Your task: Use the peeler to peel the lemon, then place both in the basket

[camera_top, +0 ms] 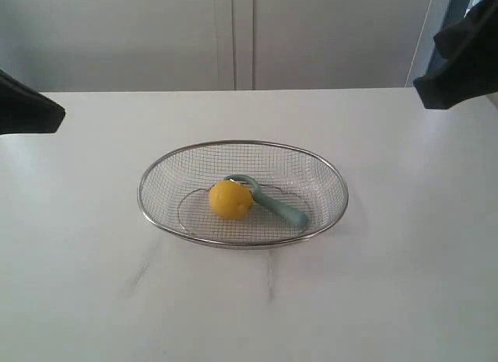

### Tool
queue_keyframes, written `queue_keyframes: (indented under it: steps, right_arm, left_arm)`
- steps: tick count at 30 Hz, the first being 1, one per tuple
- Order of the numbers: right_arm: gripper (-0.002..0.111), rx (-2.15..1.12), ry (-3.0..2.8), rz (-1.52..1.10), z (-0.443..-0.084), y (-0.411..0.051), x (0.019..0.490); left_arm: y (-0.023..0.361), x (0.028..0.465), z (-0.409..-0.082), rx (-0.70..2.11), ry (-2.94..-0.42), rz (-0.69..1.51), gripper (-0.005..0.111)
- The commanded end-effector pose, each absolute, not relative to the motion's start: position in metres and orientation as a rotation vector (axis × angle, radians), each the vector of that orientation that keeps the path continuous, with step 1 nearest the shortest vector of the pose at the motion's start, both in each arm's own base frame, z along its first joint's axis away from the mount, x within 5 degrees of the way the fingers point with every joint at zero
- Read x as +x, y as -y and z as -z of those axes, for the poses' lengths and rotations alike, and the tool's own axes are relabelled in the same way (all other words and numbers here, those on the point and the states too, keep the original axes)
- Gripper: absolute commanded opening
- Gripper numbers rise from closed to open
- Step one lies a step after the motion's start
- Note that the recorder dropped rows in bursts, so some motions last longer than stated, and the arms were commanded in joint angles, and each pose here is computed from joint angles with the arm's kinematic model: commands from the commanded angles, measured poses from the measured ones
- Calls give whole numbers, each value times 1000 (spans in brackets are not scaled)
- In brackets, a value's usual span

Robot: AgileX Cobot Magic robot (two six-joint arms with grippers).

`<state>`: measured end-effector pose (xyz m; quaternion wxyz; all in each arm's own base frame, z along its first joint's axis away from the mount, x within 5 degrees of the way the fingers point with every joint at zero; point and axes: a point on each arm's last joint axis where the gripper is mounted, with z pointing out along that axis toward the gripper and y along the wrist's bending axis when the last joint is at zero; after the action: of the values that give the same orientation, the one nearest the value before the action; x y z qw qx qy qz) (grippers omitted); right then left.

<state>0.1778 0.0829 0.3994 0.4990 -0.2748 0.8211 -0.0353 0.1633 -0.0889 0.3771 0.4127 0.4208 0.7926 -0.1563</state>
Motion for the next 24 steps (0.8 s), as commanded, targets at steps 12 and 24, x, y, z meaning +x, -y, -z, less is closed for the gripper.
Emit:
queue_keyframes:
  steps: [12,24]
  right_arm:
    - [0,-649,-1980,94,-401,-80,177]
    - [0,-649,-1980,94,-401,-80,177]
  left_arm:
    - [85,148,-385,1052,-1966,402,0]
    - [82,137,-392,1045,-1924,390,0]
